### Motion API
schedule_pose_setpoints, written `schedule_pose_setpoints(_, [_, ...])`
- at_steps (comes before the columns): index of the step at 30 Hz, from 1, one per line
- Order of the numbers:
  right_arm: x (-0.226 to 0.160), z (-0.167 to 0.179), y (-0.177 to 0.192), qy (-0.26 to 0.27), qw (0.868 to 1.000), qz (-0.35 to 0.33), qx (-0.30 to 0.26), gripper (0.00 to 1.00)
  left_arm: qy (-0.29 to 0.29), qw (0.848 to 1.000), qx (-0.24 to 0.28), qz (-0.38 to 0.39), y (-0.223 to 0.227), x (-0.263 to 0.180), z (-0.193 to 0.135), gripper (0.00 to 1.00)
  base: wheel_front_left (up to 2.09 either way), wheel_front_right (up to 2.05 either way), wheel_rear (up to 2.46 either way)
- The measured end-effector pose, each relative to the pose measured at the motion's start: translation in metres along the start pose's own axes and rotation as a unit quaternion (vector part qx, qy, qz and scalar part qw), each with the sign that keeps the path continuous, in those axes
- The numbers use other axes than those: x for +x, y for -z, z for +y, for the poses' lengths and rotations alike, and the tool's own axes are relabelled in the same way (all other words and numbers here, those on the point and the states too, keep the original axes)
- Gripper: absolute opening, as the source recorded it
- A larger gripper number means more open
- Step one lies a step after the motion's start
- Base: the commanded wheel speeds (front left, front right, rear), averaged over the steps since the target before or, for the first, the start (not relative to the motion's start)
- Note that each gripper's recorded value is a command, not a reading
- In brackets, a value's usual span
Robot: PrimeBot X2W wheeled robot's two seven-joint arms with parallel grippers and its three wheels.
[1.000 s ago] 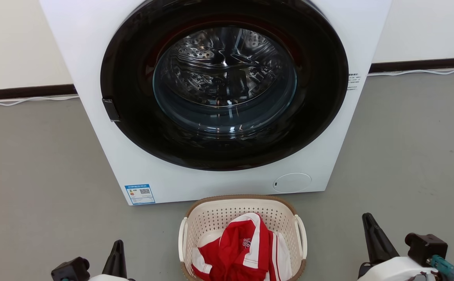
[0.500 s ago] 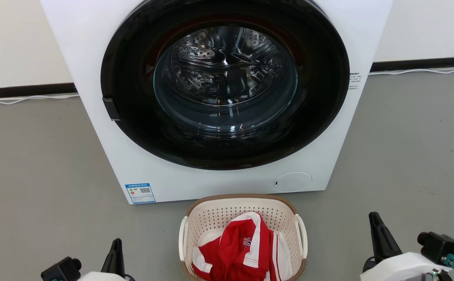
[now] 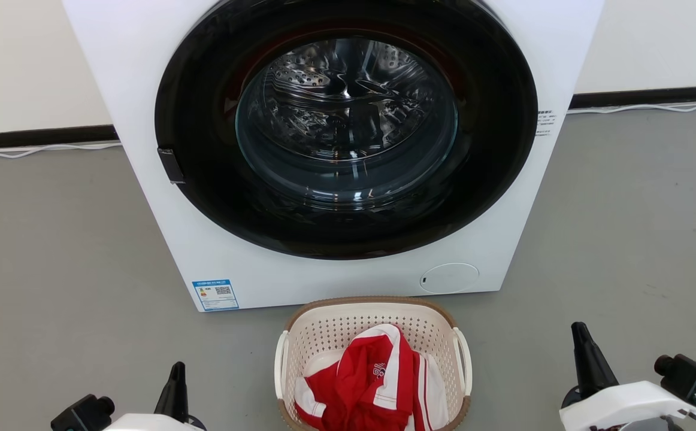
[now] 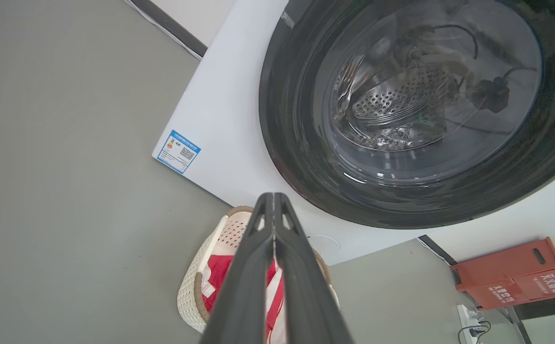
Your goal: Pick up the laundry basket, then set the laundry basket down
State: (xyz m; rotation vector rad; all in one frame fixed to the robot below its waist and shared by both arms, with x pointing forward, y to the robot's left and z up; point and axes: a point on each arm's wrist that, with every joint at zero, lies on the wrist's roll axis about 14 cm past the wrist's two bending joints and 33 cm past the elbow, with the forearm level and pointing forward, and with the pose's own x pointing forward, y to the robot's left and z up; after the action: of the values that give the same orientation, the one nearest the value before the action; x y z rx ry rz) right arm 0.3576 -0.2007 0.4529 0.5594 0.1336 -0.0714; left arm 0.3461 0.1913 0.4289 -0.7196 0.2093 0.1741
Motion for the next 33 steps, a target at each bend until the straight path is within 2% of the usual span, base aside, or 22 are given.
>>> schedule_pose_setpoints(16, [0.004, -0.001, -0.005, 0.009, 0.994, -0.002, 0.107, 0.0, 0.01, 0.996, -0.091, 0.007, -0.005, 0.005, -0.007, 0.0, 0.0, 0.0, 0.0])
schedule_pose_setpoints(33, [0.006, -0.002, -0.008, 0.012, 0.977, -0.003, 0.215, 0.0, 0.021, 0.983, -0.181, 0.012, -0.01, 0.007, -0.011, 0.0, 0.0, 0.0, 0.0])
